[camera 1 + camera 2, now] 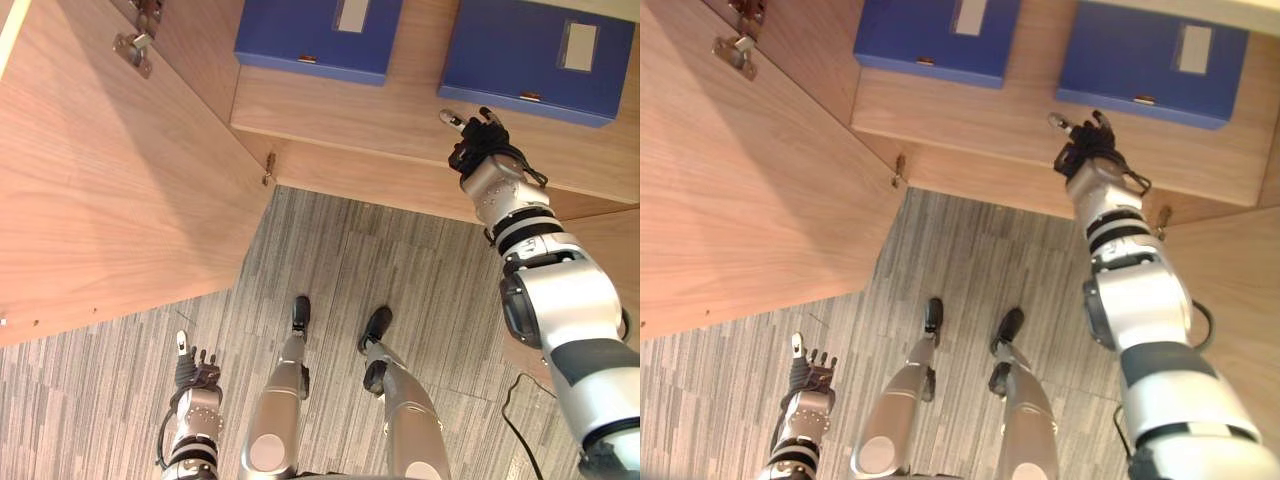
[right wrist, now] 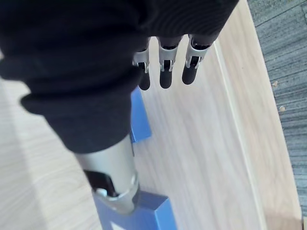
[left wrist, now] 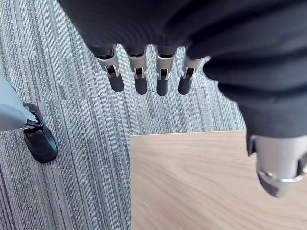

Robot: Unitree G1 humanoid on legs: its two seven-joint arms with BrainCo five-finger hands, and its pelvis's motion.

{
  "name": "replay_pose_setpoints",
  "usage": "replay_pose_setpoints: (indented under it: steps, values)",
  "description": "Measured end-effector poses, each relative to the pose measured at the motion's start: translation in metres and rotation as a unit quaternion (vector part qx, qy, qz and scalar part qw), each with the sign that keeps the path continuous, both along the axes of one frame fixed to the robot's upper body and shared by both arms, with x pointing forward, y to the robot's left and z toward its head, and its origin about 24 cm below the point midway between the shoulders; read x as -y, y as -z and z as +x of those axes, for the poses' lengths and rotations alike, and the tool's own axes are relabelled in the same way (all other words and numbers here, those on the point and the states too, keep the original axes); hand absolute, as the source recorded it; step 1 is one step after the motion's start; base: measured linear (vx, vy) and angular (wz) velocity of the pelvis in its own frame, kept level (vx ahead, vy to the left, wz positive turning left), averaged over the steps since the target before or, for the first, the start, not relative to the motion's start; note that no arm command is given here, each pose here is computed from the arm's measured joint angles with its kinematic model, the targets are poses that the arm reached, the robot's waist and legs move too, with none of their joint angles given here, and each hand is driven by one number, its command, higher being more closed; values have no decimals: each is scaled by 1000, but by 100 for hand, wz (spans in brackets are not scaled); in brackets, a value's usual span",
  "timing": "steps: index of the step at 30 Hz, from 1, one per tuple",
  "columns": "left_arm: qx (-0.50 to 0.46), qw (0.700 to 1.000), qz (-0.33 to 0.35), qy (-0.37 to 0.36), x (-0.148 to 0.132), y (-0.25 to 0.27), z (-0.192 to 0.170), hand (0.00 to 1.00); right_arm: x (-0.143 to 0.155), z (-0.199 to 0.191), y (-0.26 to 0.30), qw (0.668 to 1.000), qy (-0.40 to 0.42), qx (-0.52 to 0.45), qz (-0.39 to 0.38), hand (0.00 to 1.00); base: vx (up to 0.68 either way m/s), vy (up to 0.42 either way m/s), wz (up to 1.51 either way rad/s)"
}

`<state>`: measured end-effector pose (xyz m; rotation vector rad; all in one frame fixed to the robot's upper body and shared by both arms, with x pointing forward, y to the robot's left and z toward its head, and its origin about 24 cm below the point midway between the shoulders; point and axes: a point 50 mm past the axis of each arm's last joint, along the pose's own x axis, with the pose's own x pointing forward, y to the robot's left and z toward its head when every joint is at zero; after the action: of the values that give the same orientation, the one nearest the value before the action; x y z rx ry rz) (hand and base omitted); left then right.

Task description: Walk over to the cabinet, pick up the folder, carry it to the office cabinet, place the folder inside the office cabinet, then close the office cabinet door

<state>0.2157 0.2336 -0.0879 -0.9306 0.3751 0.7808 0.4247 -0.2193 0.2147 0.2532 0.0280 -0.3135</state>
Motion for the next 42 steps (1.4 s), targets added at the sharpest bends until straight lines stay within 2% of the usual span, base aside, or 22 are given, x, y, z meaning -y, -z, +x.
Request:
replay_pose_setpoints:
  steps: [2, 4, 5, 8, 10, 13, 15, 16, 17, 19, 21, 23, 28, 36, 39, 42]
  values:
    - [-3, 1000, -2, 2, 2, 1, 1, 0, 0, -2, 17, 999, -4, -24, -31, 0, 18, -54, -3]
    - [-15, 1000, -6, 7, 6, 5, 1, 0, -10, -7, 60, 994, -27, -80, -71, 0, 51, -63, -5]
    - [-18, 1000, -8, 8, 8, 7, 1, 0, -14, -10, 75, 994, -31, -92, -55, 0, 54, -46, -11]
    - [-50, 998, -13, 30, 24, 19, -9, 0, -41, -41, 162, 985, -41, -160, 58, 0, 44, -35, -27]
    - [-83, 992, 15, 89, 41, 26, -13, 0, -56, -88, 234, 963, -15, -233, 137, 0, 66, -32, -23]
    - [-98, 980, 60, 161, 55, 26, -10, 0, -57, -143, 289, 938, 29, -294, 179, 0, 15, -16, -18]
    - [-117, 956, 120, 243, 68, 27, -10, 0, -55, -196, 326, 913, 74, -347, 203, 0, 17, -1, -18]
    - [-131, 931, 170, 297, 73, 27, -10, 0, -54, -218, 338, 900, 97, -369, 212, 0, 16, 19, -49]
    - [-155, 879, 251, 374, 81, 29, -13, 0, -50, -249, 354, 877, 136, -399, 231, 0, 5, 22, -61]
    - [-176, 826, 310, 436, 87, 34, -21, 0, -38, -276, 363, 859, 190, -412, 237, 0, -21, 29, -82]
    - [-194, 805, 318, 462, 90, 41, -30, 0, -29, -298, 367, 850, 222, -418, 230, 0, -11, 21, -65]
    - [-215, 798, 308, 472, 91, 49, -44, 0, -25, -312, 370, 845, 233, -426, 222, 0, 26, 21, -45]
    - [-279, 800, 245, 470, 86, 69, -88, 0, -26, -323, 374, 833, 249, -428, 247, 0, 44, 72, -69]
    - [-307, 833, 193, 418, 63, 73, -96, 0, -30, -320, 374, 833, 241, -422, 265, 0, -22, 119, -97]
    - [-309, 848, 179, 392, 61, 72, -95, 0, -30, -313, 371, 843, 228, -415, 254, 0, -163, 77, -95]
    - [-312, 849, 177, 388, 63, 73, -97, 0, -36, -290, 363, 874, 172, -401, 215, 0, -18, 89, -121]
